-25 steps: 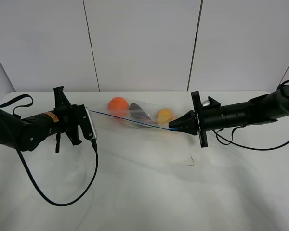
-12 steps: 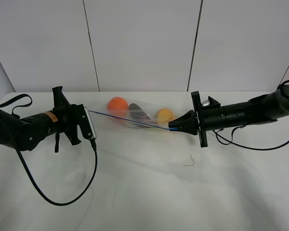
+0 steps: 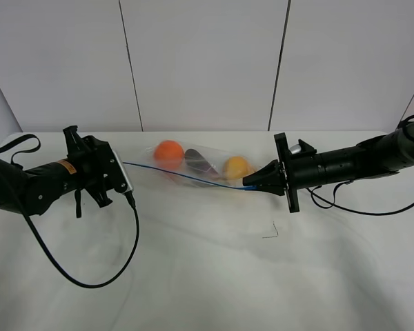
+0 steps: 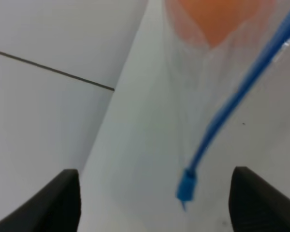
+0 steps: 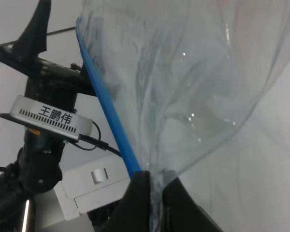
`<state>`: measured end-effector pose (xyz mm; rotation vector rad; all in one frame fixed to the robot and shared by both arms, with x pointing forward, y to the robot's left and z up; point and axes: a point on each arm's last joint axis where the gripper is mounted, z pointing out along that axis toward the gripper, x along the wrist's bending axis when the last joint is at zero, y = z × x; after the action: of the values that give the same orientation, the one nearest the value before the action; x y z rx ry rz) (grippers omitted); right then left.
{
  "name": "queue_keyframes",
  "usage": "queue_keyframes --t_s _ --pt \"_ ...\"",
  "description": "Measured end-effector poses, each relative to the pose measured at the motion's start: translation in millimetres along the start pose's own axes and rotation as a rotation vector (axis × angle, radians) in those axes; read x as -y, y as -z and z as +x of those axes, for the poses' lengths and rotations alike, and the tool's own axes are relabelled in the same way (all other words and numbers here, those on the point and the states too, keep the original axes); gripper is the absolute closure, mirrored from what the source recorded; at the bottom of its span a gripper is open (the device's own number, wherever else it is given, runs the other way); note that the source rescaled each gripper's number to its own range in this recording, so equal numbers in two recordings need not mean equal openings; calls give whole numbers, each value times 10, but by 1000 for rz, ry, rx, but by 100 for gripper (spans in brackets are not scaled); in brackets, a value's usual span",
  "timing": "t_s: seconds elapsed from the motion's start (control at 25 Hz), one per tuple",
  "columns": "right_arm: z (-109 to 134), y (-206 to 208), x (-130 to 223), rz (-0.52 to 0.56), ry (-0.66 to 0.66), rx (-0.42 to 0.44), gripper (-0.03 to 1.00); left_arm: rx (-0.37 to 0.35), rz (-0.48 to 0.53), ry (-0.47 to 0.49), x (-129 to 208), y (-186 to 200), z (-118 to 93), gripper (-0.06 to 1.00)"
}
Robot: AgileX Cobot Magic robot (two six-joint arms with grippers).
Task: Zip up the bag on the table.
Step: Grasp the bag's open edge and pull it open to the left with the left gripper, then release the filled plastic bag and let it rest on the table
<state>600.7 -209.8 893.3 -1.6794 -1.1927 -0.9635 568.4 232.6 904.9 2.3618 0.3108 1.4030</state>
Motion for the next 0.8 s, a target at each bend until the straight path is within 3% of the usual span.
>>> queue_keyframes --t_s 0.28,0.36,0.6,0.8 --pt "0 0 0 0 0 0 97 69 43 107 108 117 -212 -5" --pt "0 0 0 0 0 0 97 54 71 199 149 146 -236 -5" --pt "0 0 0 0 0 0 97 -246 137 638 276 185 -21 -5" --pt "0 0 0 0 0 0 97 -357 167 966 366 216 13 -5"
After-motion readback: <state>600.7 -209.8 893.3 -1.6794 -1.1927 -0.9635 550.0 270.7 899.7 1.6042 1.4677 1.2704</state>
